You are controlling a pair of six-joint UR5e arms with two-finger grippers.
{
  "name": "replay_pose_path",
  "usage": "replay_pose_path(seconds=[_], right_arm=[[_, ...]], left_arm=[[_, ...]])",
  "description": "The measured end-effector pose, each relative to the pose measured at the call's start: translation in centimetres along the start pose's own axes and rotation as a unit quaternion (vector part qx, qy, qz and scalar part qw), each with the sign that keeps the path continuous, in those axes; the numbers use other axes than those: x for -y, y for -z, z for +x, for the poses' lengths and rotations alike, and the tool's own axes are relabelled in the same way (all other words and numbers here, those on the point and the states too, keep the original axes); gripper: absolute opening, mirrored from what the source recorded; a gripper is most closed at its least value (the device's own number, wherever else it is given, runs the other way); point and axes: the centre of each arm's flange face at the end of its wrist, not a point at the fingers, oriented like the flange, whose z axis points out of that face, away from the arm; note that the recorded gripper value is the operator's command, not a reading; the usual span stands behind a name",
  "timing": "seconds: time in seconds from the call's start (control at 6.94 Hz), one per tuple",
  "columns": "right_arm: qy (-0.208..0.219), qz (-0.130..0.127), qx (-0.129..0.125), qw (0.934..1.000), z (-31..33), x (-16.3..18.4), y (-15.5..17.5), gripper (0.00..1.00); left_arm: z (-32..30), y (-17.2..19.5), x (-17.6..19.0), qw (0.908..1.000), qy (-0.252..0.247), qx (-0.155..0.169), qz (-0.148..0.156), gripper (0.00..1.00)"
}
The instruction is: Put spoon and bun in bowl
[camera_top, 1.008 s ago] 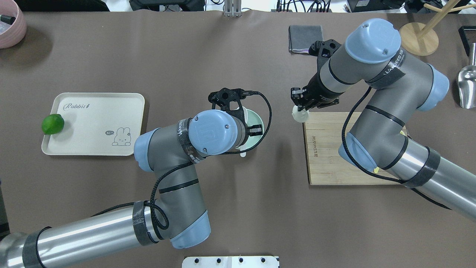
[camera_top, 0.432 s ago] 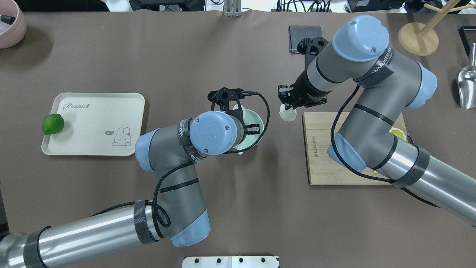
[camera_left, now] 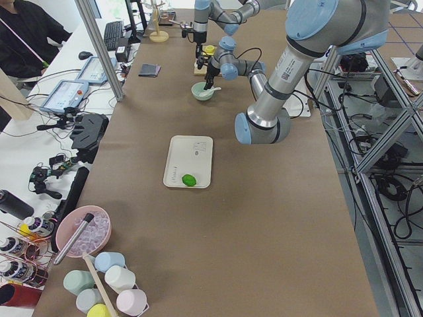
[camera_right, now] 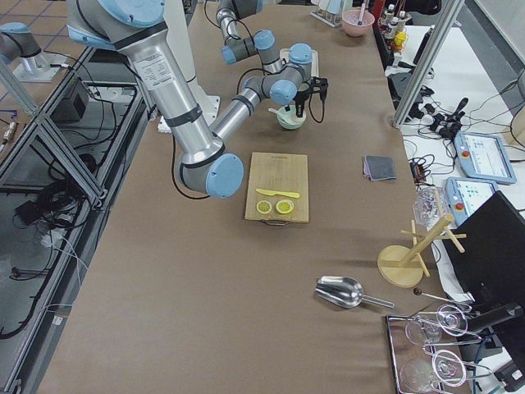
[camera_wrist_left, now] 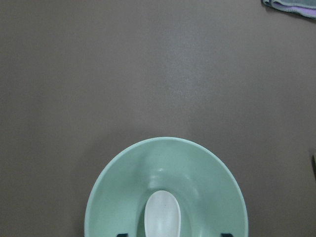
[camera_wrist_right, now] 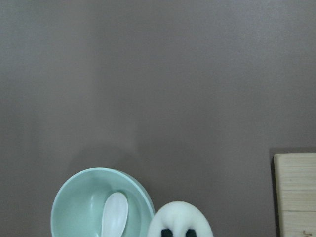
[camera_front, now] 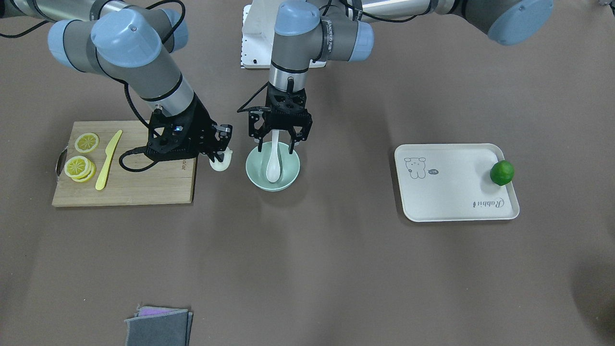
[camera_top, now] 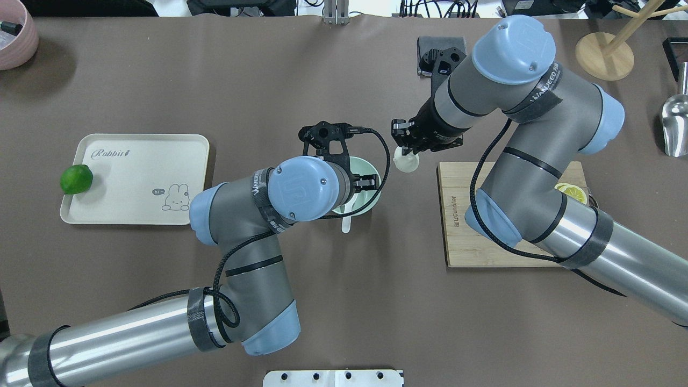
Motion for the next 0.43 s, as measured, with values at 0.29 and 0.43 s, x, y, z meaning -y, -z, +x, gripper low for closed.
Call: replay_pose_path(seconds=[0.29,0.43], right_arm=[[0.008,-0.005,0.007,0.9999,-2.7,-0.5,-0.7,0.0],[0.016,-0.003,0.006,0.9999,-4.6,-1.0,-1.7,0.0]], left_arm=[[-5.7,2.8,3.0,0.9976,-0.065,0.001,0.024,0.98],[-9.7,5.0,4.9,0.9945,-0.099,0.005,0.034,0.98]])
